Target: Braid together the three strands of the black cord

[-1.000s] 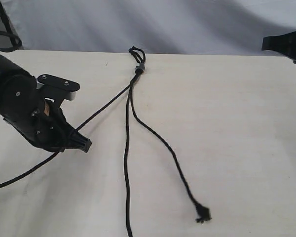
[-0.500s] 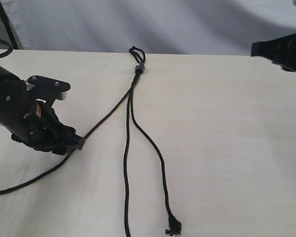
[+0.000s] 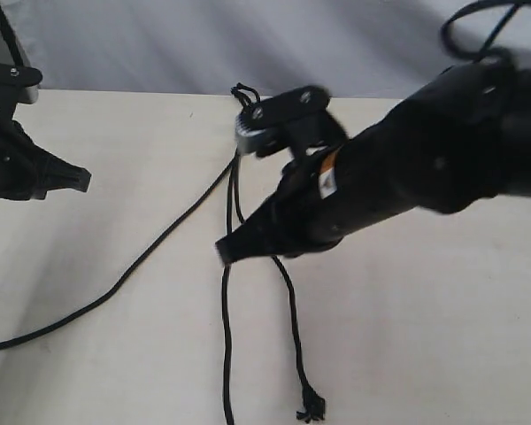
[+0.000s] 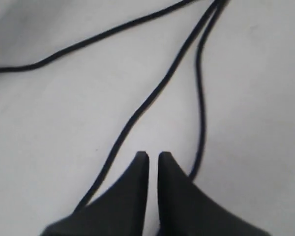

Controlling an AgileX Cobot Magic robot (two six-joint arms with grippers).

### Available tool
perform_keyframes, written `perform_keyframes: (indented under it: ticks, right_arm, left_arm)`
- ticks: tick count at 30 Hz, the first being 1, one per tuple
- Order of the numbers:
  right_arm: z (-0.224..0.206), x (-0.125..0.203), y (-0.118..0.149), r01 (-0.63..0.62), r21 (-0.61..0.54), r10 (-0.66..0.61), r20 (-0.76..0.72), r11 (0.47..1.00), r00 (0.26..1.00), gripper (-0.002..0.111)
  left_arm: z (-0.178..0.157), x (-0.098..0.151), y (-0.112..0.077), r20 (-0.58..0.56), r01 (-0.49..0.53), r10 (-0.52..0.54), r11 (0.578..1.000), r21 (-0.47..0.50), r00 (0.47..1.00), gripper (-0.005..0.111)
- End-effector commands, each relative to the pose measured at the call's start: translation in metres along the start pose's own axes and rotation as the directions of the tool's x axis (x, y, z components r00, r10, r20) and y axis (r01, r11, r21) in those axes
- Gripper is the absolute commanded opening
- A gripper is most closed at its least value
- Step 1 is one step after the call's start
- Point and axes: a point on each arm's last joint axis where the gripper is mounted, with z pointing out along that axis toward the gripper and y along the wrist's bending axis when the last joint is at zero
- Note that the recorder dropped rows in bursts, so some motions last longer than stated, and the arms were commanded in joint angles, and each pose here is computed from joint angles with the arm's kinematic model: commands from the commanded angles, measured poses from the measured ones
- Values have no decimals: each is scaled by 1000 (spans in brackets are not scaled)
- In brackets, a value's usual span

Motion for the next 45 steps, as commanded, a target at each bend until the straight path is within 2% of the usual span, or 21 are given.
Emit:
perform_keyframes:
  ticks: [1, 4, 10, 14, 16, 18, 20, 24, 26, 29, 31, 36, 40, 42, 45]
  right_arm:
    - [34, 11, 30, -34, -35, 32, -72, 999, 997, 33]
    - [53, 17, 45, -11, -46, 4, -141, 999, 990, 44]
    - [78, 27, 68, 47, -55, -59, -234, 997, 970, 45]
    - [98, 37, 70, 51, -32, -59, -313, 998, 948, 44]
    - [105, 42, 70, 53, -24, -58, -339, 998, 939, 38]
    - [110, 47, 68, 57, -14, -58, -371, 998, 927, 24]
    - [110, 47, 68, 97, -29, -101, -372, 995, 923, 2]
    - [86, 17, 74, 185, -56, -193, -334, 981, 922, 0]
    - [67, -6, 72, 262, -20, -257, -277, 965, 926, 0]
    - [52, -24, 51, 257, 58, -234, -262, 965, 936, 0]
    - [45, -32, 27, 253, 125, -215, -256, 959, 942, 0]
    - [39, -39, -47, 102, 301, -15, -277, 948, 961, 0]
    - [49, -24, -99, -7, 350, 103, -256, 937, 961, 0]
    - [58, -7, -114, -30, 355, 133, -269, 934, 954, 0]
    - [67, 13, -122, -41, 348, 145, -278, 936, 949, 0]
  left_arm:
    - [2, -6, 1, 60, -7, 6, 1000, 8, 998, 1]
    - [2, -6, 1, 59, -7, 6, 1000, 7, 998, 1]
    - [2, -4, 1, 37, -5, 4, 1000, 4, 999, 1]
    - [2, -4, 1, 37, -5, 4, 1000, 4, 999, 1]
    - [2, -4, 1, 37, -5, 4, 1000, 4, 999, 1]
    - [2, -4, 1, 38, -5, 4, 1000, 4, 999, 1]
    - [2, -4, 1, 38, -5, 4, 1000, 4, 999, 1]
    - [2, -4, 1, 38, -5, 4, 1000, 4, 999, 1]
    - [2, -4, 1, 38, -5, 4, 1000, 4, 999, 1]
    - [2, -4, 1, 38, -5, 4, 1000, 4, 999, 1]
    - [2, -4, 1, 38, -5, 4, 1000, 4, 999, 1]
    - [2, -4, 1, 42, -5, 4, 1000, 5, 999, 1]
    - [2, -4, 1, 41, 0, 0, 1000, 7, 999, 1]
    - [2, -4, 1, 41, 0, 0, 1000, 7, 999, 1]
    - [2, -4, 1, 41, 1, -2, 1000, 8, 999, 1]
